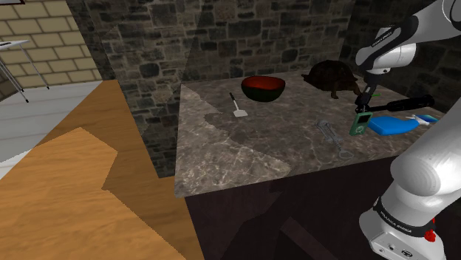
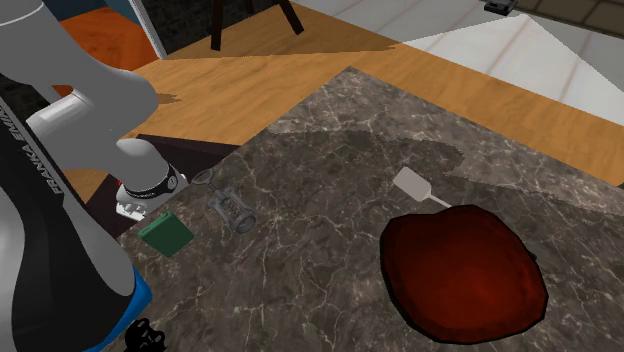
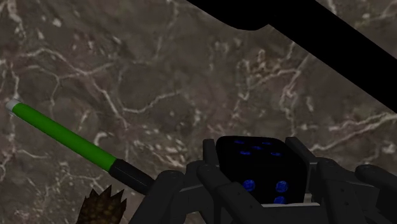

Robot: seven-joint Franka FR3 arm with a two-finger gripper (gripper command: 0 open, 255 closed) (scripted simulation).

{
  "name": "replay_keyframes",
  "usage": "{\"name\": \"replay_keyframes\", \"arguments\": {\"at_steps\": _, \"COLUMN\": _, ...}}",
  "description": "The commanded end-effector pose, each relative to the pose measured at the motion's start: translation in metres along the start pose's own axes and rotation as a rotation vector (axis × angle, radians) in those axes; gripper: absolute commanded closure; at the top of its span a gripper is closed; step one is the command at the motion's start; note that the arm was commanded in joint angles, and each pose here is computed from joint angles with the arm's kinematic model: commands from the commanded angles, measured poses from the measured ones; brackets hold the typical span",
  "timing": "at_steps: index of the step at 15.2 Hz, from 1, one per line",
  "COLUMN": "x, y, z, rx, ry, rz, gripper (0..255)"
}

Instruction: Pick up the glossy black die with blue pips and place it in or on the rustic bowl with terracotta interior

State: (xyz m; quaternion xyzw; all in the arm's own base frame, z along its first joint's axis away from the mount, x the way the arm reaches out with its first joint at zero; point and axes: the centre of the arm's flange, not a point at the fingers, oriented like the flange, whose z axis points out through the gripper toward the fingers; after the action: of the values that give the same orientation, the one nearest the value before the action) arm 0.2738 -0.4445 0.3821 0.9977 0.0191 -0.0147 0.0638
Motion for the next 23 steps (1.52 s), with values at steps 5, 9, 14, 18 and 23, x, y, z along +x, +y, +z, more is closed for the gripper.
{"name": "replay_keyframes", "arguments": {"at_steps": 5, "x": -0.001, "y": 0.003, "z": -0.021, "rx": 0.000, "ry": 0.000, "rz": 0.000, "gripper": 255}}
{"name": "replay_keyframes", "arguments": {"at_steps": 9, "x": -0.002, "y": 0.005, "z": -0.042, "rx": 0.000, "ry": 0.000, "rz": 0.000, "gripper": 255}}
{"name": "replay_keyframes", "arguments": {"at_steps": 14, "x": -0.002, "y": 0.009, "z": -0.068, "rx": 0.000, "ry": 0.000, "rz": 0.000, "gripper": 255}}
{"name": "replay_keyframes", "arguments": {"at_steps": 18, "x": -0.003, "y": 0.011, "z": -0.089, "rx": 0.000, "ry": 0.000, "rz": 0.000, "gripper": 255}}
{"name": "replay_keyframes", "arguments": {"at_steps": 23, "x": -0.004, "y": 0.015, "z": -0.115, "rx": 0.000, "ry": 0.000, "rz": 0.000, "gripper": 255}}
